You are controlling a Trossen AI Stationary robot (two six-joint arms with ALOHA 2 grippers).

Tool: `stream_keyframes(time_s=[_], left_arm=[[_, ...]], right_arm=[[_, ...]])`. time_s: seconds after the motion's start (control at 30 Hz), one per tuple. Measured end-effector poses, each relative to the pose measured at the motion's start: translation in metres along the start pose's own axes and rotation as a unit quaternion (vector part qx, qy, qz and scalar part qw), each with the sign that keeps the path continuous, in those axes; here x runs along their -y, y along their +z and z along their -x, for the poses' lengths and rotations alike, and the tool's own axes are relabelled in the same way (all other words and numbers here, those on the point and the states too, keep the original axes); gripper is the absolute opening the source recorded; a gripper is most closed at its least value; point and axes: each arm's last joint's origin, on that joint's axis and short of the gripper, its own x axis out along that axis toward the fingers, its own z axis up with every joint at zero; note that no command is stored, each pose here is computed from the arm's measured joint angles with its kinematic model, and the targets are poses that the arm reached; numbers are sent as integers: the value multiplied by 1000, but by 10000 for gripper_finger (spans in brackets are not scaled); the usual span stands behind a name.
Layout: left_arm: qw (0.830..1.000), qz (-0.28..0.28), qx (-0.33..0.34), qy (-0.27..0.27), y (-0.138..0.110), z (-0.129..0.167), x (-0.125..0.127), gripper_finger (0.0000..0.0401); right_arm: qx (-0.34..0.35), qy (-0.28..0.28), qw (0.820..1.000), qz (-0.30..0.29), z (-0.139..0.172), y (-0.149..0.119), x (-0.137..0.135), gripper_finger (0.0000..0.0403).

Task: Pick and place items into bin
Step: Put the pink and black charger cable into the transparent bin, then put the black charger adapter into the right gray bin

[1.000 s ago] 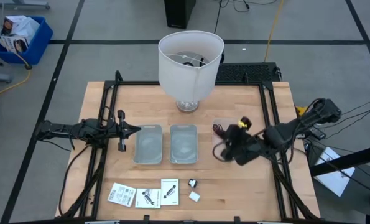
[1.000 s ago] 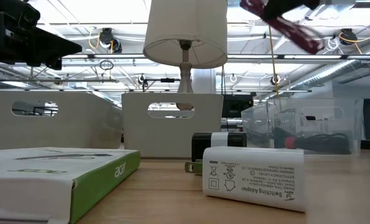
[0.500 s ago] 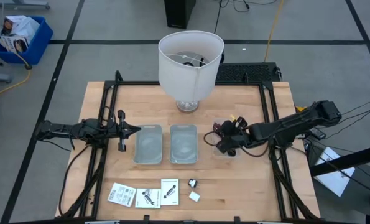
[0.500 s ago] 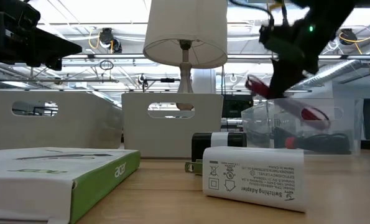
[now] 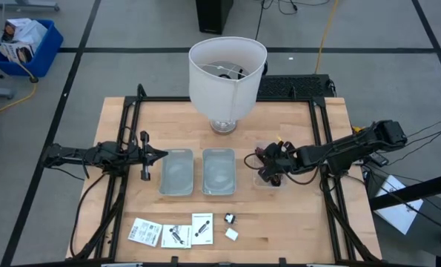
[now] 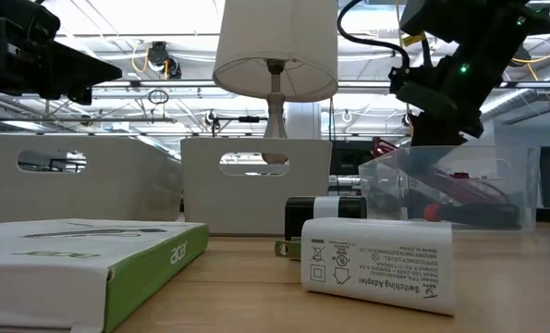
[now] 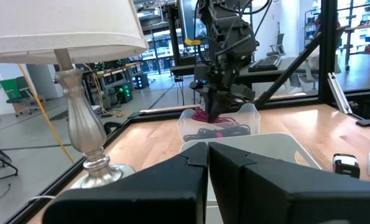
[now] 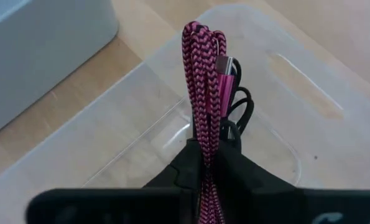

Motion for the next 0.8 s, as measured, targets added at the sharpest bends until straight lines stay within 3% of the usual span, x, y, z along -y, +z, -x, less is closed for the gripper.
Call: stream_keyframes(time_s=[0.23, 0.5, 0.63, 0.8], left_arm=[[1000, 16, 0, 0, 0, 0, 0, 21], [1000, 13, 0, 0, 0, 0, 0, 21], [1000, 8, 2, 0, 0, 0, 0, 21], [1000, 0, 4, 0, 1, 0, 0, 21]], right_arm=[[2, 2, 1000, -15, 0, 0, 0, 100], [34, 40, 998, 22, 19, 19, -7, 125], [74, 115, 986, 95, 50, 35, -15, 110], [179, 181, 942, 221, 85, 37, -20, 35]])
